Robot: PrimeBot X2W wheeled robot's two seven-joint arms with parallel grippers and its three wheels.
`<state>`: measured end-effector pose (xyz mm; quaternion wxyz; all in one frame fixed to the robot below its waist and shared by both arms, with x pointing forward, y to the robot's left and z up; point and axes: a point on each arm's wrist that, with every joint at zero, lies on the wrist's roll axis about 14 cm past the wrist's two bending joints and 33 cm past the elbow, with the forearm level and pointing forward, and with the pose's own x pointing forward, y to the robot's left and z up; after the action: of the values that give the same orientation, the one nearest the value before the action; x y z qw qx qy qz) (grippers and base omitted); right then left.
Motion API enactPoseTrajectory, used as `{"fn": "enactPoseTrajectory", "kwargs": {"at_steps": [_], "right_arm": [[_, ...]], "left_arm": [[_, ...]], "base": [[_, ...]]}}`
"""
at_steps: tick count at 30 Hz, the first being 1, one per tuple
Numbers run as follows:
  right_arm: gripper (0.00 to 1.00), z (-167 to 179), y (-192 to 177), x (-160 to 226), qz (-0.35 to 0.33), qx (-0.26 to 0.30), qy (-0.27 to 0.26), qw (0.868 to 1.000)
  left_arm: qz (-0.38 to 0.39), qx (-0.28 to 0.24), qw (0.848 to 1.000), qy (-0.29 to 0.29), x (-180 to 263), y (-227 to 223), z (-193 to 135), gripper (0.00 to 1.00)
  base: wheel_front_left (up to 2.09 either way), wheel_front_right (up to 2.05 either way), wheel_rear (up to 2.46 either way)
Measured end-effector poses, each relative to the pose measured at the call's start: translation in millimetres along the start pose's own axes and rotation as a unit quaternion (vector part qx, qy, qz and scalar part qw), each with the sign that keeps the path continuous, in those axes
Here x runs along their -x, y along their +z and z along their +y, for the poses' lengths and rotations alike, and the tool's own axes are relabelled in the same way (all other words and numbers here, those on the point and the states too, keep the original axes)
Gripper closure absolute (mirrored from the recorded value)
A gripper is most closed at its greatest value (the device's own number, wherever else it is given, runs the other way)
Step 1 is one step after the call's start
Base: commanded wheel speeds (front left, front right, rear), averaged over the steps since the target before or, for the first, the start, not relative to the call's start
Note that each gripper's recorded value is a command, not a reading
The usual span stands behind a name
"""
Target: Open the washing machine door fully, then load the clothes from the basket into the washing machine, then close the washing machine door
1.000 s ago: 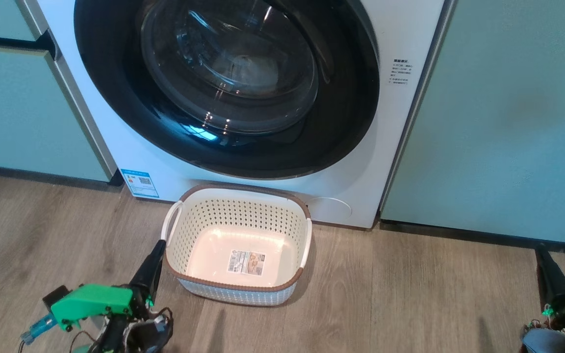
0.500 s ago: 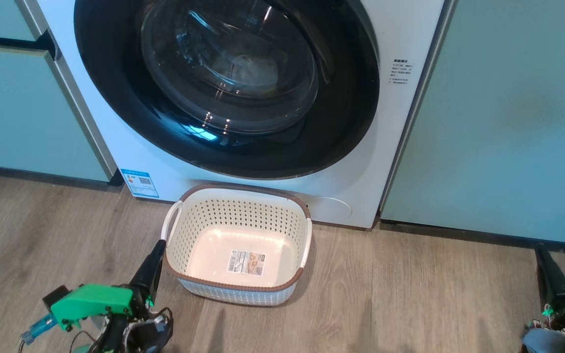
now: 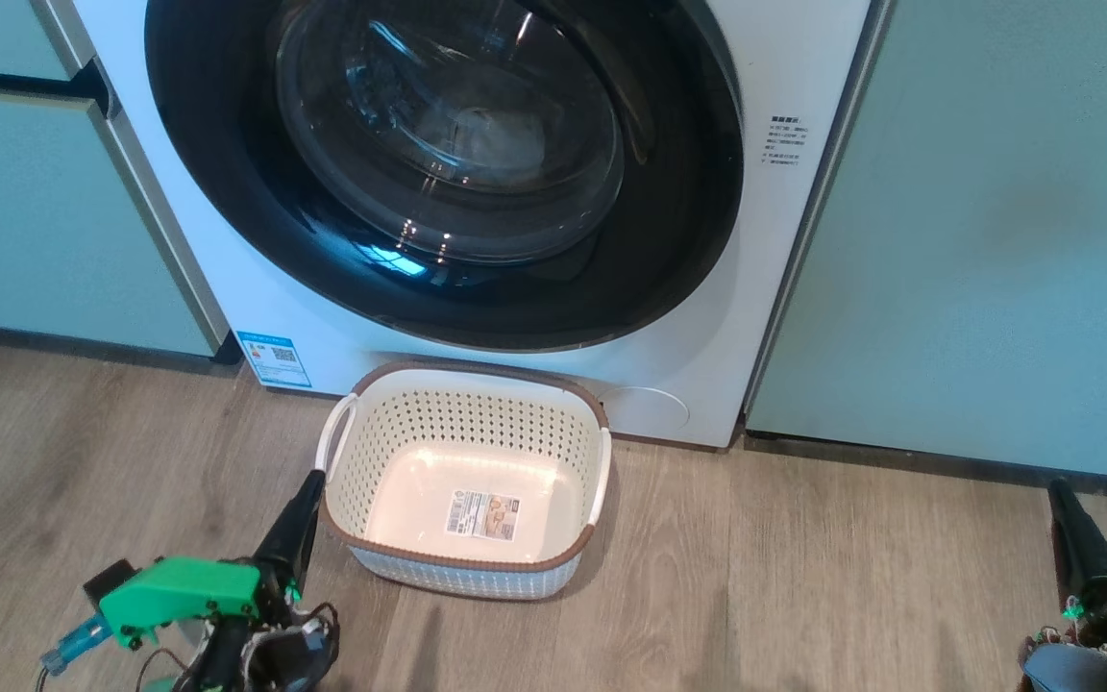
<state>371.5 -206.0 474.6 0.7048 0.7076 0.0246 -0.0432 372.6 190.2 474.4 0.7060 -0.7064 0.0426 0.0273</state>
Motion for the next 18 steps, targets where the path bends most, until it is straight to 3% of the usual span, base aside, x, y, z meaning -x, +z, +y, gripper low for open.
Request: {"fn": "enactPoseTrajectory", "kwargs": {"at_steps": [18], "right_arm": [[1.0, 0.0, 0.0, 0.0, 0.0, 0.0, 0.0, 1.0]], "left_arm": [[0.0, 0.0, 1.0, 0.0, 0.0, 0.0, 0.0, 1.0]], "base": [[0.0, 0.0, 0.0]]}}
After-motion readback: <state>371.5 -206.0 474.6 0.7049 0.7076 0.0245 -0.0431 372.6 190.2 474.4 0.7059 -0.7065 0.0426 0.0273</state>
